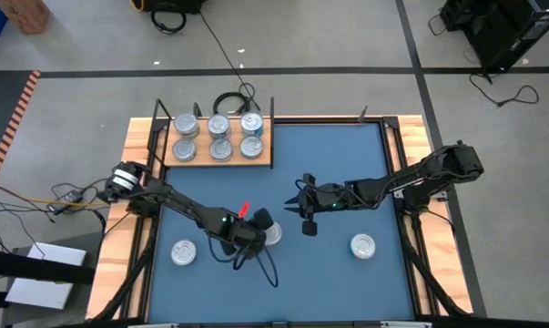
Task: Stack canned seafood by type on shelf
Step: Stack the green tuna can on top of the green tuna can on the shelf
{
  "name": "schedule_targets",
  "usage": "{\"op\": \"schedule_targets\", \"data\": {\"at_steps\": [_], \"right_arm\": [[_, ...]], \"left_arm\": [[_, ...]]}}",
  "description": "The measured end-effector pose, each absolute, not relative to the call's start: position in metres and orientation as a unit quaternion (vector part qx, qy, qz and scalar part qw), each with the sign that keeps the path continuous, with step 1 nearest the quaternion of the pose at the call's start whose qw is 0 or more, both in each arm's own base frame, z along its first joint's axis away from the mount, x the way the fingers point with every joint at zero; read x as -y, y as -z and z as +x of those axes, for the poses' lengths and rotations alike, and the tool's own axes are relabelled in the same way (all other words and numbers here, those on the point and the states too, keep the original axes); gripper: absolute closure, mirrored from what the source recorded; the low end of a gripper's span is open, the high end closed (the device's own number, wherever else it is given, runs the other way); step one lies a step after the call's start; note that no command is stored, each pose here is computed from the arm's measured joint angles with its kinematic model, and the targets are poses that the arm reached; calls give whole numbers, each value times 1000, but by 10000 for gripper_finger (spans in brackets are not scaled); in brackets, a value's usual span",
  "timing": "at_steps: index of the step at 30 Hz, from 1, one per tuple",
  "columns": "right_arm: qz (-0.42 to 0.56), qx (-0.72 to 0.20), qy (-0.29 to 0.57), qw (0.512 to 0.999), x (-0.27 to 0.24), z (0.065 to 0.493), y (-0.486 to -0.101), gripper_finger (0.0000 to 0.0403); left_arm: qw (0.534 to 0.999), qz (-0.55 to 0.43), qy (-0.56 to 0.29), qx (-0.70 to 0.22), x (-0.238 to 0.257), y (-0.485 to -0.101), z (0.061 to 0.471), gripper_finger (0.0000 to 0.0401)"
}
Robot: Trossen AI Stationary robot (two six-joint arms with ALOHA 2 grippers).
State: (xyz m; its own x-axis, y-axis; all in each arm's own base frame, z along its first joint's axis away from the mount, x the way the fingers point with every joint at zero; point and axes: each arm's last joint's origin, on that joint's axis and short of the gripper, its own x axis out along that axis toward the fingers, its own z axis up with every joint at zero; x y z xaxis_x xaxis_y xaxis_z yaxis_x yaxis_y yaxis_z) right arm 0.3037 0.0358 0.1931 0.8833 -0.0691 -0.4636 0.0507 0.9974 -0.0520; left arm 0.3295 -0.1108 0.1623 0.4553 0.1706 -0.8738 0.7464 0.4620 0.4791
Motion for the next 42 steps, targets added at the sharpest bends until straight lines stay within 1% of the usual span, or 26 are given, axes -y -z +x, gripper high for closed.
{"op": "schedule_targets", "data": {"at_steps": [2,6,7,11,19,26,30,33,38,42], "right_arm": [[-19,-238,31,971,-36,304,-194,315],[-22,-238,30,971,-36,304,-193,317],[-24,-238,30,970,-36,304,-193,318],[-27,-236,29,971,-36,304,-194,316],[-27,-236,28,971,-36,304,-194,317],[-32,-236,30,971,-41,303,-194,303],[-67,-234,36,969,-57,300,-194,286],[-92,-234,41,967,-73,297,-193,265],[-125,-243,43,961,-106,291,-178,218],[-155,-255,74,952,-129,298,-158,177]], "left_arm": [[706,482,194,-481,112,-161,330,333],[707,483,195,-478,115,-161,330,386],[710,479,192,-478,116,-162,330,393],[721,457,188,-485,118,-167,332,398],[764,380,186,-487,124,-189,342,400],[815,269,168,-486,117,-207,349,400],[832,226,140,-487,111,-215,348,400],[841,202,123,-487,106,-218,348,401],[845,179,106,-492,99,-218,350,401],[851,166,95,-489,94,-218,353,401]]}}
